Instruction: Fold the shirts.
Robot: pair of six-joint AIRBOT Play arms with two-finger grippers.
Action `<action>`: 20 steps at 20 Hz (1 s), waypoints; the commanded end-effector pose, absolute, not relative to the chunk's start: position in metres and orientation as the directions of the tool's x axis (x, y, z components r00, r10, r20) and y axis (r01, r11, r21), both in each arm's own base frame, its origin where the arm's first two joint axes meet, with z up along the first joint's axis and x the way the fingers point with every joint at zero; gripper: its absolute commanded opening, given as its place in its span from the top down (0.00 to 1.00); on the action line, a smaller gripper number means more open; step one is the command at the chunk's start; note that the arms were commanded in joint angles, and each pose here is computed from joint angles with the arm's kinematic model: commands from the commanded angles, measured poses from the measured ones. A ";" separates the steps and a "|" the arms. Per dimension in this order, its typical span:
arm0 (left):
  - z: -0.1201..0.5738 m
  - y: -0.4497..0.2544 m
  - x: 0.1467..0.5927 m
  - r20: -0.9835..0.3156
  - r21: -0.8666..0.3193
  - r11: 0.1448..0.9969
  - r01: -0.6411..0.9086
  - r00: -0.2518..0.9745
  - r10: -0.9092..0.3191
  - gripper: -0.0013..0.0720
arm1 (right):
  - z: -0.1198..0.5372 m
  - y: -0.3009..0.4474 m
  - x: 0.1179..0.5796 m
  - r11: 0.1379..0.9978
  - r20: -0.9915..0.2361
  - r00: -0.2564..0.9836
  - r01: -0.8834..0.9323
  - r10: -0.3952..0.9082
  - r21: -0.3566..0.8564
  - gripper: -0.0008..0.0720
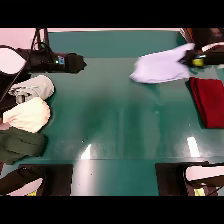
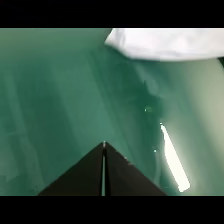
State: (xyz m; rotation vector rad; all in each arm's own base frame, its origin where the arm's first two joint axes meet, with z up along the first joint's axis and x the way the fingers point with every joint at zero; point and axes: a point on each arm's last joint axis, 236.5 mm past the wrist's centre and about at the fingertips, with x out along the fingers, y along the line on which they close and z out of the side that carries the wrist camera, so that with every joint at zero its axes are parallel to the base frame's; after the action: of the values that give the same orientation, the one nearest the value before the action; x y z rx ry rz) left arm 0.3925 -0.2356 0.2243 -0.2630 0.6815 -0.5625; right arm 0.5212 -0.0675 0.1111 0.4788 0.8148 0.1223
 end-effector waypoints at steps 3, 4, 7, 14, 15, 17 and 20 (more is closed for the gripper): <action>0.227 -0.250 0.386 -0.508 -0.417 0.803 0.426 0.624 -0.594 0.96 | 0.126 -0.226 0.487 0.828 -0.640 0.768 0.345 0.022 0.443 0.97; 0.228 -0.250 0.386 -0.506 -0.417 0.803 0.425 0.625 -0.594 0.96 | 0.123 -0.236 0.483 0.819 -0.643 0.766 0.363 0.010 0.444 0.97; 0.227 -0.250 0.386 -0.507 -0.417 0.803 0.425 0.624 -0.594 0.96 | 0.129 -0.248 0.481 0.814 -0.626 0.779 0.380 -0.025 0.439 0.97; 0.226 -0.250 0.385 -0.514 -0.413 0.805 0.426 0.620 -0.592 0.96 | 0.208 -0.241 0.467 0.850 -0.505 0.856 0.344 -0.109 0.399 0.97; 0.225 -0.249 0.384 -0.517 -0.411 0.805 0.427 0.618 -0.592 0.96 | 0.216 -0.237 0.463 0.856 -0.499 0.860 0.336 -0.107 0.394 0.97; 0.223 -0.249 0.383 -0.524 -0.410 0.806 0.427 0.613 -0.591 0.96 | 0.229 -0.230 0.455 0.867 -0.492 0.863 0.326 -0.110 0.378 0.97; 0.221 -0.249 0.381 -0.535 -0.403 0.807 0.432 0.604 -0.591 0.96 | 0.235 -0.227 0.442 0.869 -0.503 0.858 0.325 -0.105 0.373 0.97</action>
State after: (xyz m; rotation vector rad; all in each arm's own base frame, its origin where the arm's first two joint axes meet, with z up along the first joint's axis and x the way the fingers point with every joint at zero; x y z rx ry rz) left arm 0.3832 -0.2495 0.2236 -0.2566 0.6938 -0.5954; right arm 0.4540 -0.2329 0.2250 0.4797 0.4849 -0.2400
